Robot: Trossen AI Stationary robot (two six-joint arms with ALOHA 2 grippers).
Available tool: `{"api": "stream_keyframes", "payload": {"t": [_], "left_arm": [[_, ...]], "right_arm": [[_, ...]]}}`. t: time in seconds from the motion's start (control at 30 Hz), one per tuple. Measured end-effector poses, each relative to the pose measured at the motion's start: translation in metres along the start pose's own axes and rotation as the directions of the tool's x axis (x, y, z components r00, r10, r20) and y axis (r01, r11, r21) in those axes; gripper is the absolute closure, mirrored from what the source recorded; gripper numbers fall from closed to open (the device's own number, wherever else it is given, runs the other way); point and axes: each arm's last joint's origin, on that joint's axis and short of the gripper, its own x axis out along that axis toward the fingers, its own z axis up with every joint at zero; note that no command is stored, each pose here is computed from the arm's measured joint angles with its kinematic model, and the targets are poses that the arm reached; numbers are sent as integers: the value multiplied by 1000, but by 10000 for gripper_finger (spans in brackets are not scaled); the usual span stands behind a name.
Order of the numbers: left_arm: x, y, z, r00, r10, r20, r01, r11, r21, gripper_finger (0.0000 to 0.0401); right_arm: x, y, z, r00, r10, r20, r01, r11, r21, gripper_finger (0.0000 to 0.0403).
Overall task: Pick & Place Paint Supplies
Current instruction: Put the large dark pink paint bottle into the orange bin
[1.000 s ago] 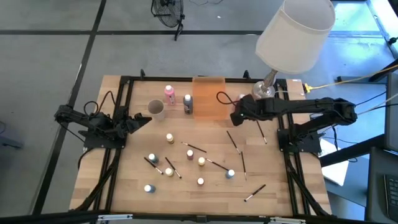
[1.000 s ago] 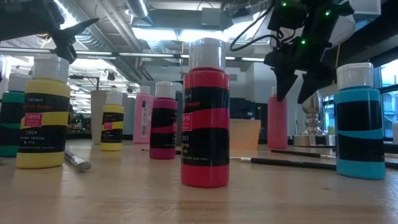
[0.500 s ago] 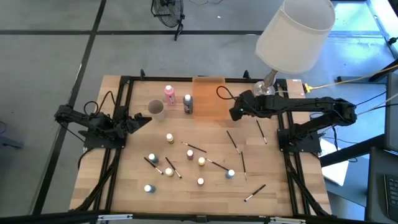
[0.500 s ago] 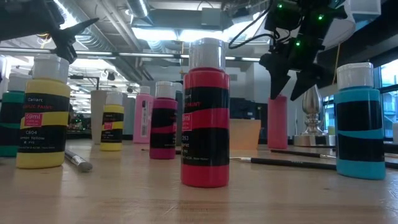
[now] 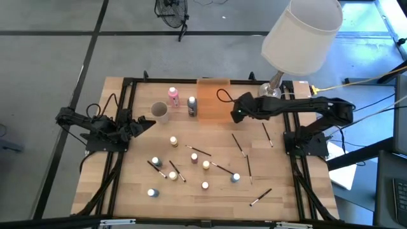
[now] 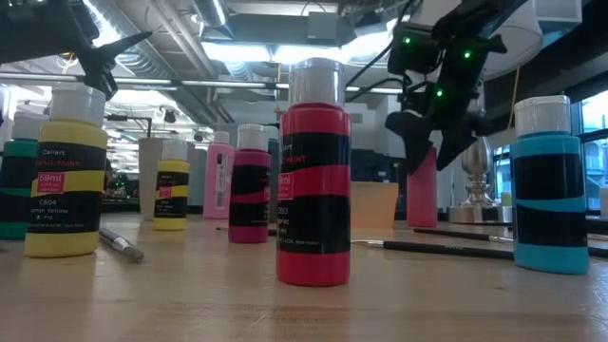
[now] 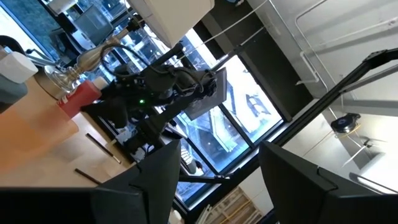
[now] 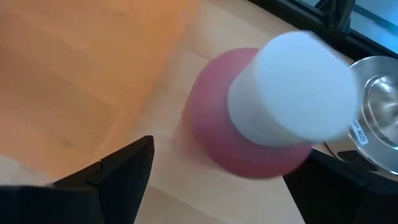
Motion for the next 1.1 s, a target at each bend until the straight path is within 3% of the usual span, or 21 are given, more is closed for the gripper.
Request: {"api": "stream_keyframes", "payload": {"t": [0.63,1.1], "left_arm": [[0,3,-3,999,34,-20,-34,999,20,187],[0,4,-3,999,39,-23,-39,999,23,189]], "right_arm": [[10,-3,11,999,-14,51,14,1000,-4,66],[15,-10,18,999,-23,47,22,999,39,151]]}}
